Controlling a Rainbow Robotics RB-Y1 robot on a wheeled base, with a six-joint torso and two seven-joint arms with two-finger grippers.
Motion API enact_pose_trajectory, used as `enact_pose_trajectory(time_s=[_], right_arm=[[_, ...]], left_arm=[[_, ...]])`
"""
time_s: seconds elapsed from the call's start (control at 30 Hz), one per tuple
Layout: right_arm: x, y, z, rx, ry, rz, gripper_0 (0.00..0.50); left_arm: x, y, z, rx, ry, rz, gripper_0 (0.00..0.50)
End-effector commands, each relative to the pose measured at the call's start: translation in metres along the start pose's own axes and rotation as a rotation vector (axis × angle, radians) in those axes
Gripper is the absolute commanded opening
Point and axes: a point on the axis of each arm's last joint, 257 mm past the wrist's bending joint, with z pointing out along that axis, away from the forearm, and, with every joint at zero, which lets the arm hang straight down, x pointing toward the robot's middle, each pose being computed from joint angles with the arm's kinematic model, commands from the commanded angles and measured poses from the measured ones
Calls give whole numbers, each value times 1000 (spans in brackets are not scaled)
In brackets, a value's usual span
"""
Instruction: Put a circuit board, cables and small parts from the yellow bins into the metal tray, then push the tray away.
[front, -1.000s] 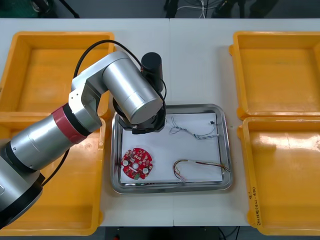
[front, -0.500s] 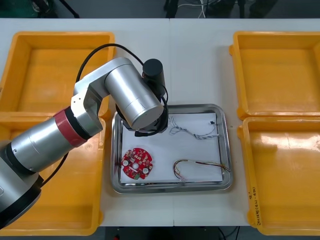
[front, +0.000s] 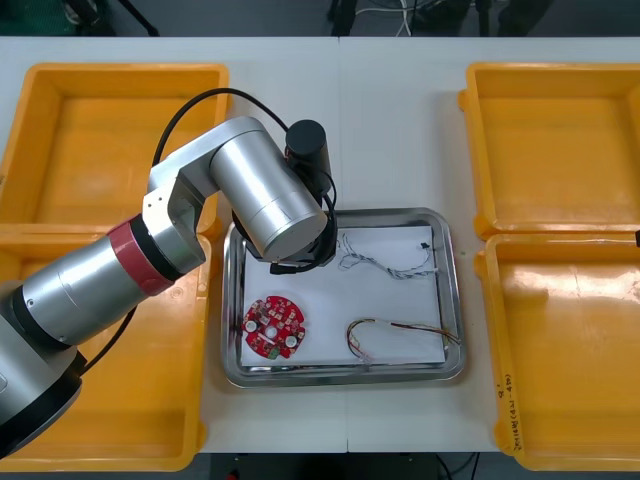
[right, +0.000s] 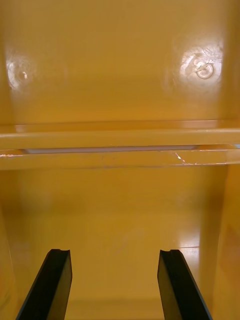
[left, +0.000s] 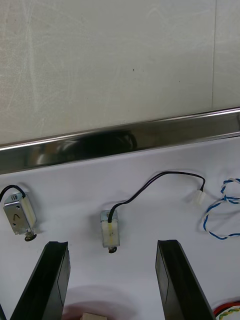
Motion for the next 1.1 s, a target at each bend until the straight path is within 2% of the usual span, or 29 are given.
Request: enact_pose_trajectory(time_s=[0.03,0.27,0.5,0.6,0.8,0.97,1.1], right_arm=[[-3,2,-11,-6,-29,23,500],[-2,4,-11,-9,-26,20,500],[-1,8,-15,-9,-26,8,500],[0,9,-16,-6,-27,8,500],[1,13,-20,-5,-28,0,500],[1,13,-21,-5,-26,5,500],[3,14,-26,4,-21,-4,500]], left_arm=[[-1,12,2,-19,-16,-42,500],[-10,12,-12,-3,-30,-46,500],[-14,21,-55,17,8,-76,500],[-17,25,-69,22,12,-84,500],[-24,47,-102,39,27,-95,500],[-27,73,-119,29,45,-76,500],[-37,93,-130,30,28,-67,500]])
